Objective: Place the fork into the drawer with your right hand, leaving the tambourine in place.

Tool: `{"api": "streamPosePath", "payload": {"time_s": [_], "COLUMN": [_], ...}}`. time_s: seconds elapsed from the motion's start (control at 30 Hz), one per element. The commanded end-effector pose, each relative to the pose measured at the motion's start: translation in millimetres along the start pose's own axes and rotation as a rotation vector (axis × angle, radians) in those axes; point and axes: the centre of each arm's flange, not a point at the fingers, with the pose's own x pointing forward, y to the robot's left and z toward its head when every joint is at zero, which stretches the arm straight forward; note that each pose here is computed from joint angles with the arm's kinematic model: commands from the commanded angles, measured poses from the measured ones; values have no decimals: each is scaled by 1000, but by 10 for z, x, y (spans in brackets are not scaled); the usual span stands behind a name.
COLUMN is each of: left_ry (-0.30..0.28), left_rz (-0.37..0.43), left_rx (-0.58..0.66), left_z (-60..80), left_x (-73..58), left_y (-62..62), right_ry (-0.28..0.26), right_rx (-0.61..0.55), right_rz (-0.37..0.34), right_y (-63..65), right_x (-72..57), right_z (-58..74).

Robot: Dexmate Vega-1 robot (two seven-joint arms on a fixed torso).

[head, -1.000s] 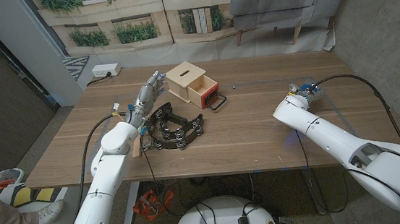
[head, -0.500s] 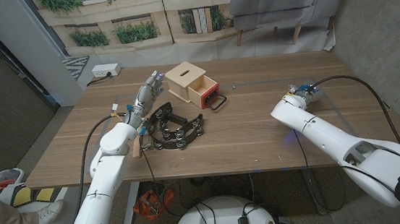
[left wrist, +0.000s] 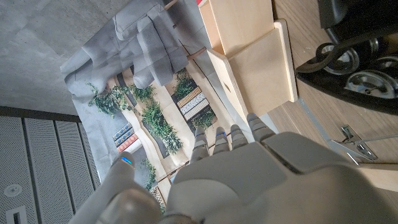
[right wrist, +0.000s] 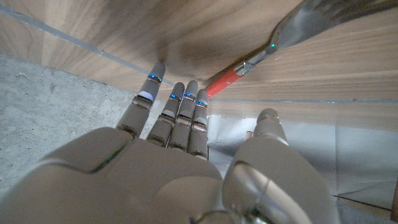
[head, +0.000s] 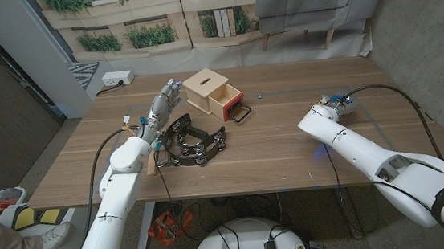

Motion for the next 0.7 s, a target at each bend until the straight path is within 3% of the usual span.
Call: {"api": "streamPosePath", "payload": {"time_s": [0.03, 0.7], "left_ry": [-5, -11], "left_rz": [2, -12], "left_rx": [-1, 17], "left_z": [14, 85], "left_x": [-26, -8], "left_y": [-3, -47], "right_ry": [7, 16], "right_rx": [-2, -16], "right_rz": [0, 0], "right_y": [39, 79], "right_x": [4, 52], "right_z": [-17, -45]}}
